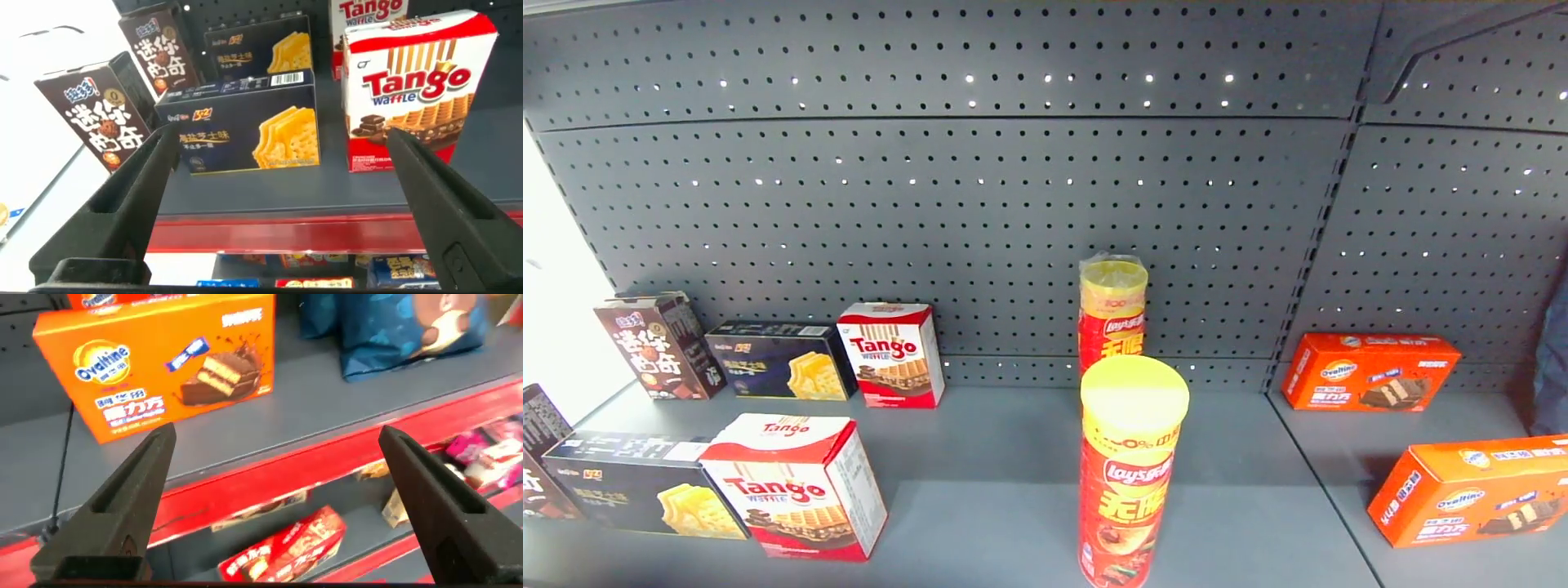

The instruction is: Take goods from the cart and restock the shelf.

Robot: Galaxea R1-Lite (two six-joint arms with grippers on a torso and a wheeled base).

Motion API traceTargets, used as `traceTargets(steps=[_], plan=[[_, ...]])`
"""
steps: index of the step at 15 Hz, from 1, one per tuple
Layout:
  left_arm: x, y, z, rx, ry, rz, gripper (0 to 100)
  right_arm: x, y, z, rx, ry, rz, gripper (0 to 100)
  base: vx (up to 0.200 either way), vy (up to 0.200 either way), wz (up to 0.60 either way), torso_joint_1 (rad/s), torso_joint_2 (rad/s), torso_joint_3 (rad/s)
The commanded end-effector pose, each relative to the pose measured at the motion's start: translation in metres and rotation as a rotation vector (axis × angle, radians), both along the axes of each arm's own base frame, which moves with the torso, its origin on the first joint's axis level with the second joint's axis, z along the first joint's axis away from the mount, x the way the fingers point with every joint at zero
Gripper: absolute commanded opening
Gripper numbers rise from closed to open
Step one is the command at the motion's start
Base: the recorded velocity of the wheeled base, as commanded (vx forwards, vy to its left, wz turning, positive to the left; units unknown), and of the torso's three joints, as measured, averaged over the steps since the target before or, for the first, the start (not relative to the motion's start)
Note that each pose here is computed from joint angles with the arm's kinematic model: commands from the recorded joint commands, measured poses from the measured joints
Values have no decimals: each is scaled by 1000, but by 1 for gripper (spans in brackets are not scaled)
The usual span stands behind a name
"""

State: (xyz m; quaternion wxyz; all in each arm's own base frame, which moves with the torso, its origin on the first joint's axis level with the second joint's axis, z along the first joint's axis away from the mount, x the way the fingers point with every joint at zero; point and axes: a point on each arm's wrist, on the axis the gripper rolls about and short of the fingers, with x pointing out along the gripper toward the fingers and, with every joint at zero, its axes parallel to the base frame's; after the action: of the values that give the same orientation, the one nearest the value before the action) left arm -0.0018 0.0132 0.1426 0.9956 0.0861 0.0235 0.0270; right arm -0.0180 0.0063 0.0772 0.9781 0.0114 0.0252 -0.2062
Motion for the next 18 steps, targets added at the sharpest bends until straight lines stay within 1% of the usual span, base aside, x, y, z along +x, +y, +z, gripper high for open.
traceTargets(steps=[1,3,4,5,7,8,9,10,12,14,17,18], plan=[[-3,1,1,-12,-23,-5,100,-4,1,-2,-26,-41,50,100,0,0,0,0,0,0],[-3,1,1,-12,-23,-2,100,-4,1,-2,-24,-40,50,100,0,0,0,0,0,0],[-2,1,-10,2,6,-4,100,-4,1,-2,-24,-37,75,100,0,0,0,0,0,0],[-3,1,-11,-2,-2,-8,100,-1,-1,-1,-12,9,112,100,0,0,0,0,0,0],[-4,2,-10,-9,-13,-10,100,1,-2,-1,-4,27,111,100,0,0,0,0,0,0],[-4,2,-9,-11,-16,-10,100,4,-3,0,14,78,140,100,0,0,0,0,0,0],[-5,2,-7,-15,-24,-10,100,11,-5,1,38,158,216,100,0,0,0,0,0,0],[-5,2,-7,-15,-24,-10,100,11,-6,1,29,153,293,100,0,0,0,0,0,0],[-5,2,-8,-13,-20,-10,100,-5,-7,-2,-21,-48,411,100,0,0,0,0,0,0],[-5,2,-8,-13,-20,-7,100,-5,-7,-2,-18,-48,397,100,0,0,0,0,0,0],[-4,2,-10,-10,-12,-33,100,-5,-7,-2,-18,-47,398,100,0,0,0,0,0,0],[-1,1,-22,5,21,-76,100,-5,-7,-2,-18,-47,398,100,0,0,0,0,0,0]])
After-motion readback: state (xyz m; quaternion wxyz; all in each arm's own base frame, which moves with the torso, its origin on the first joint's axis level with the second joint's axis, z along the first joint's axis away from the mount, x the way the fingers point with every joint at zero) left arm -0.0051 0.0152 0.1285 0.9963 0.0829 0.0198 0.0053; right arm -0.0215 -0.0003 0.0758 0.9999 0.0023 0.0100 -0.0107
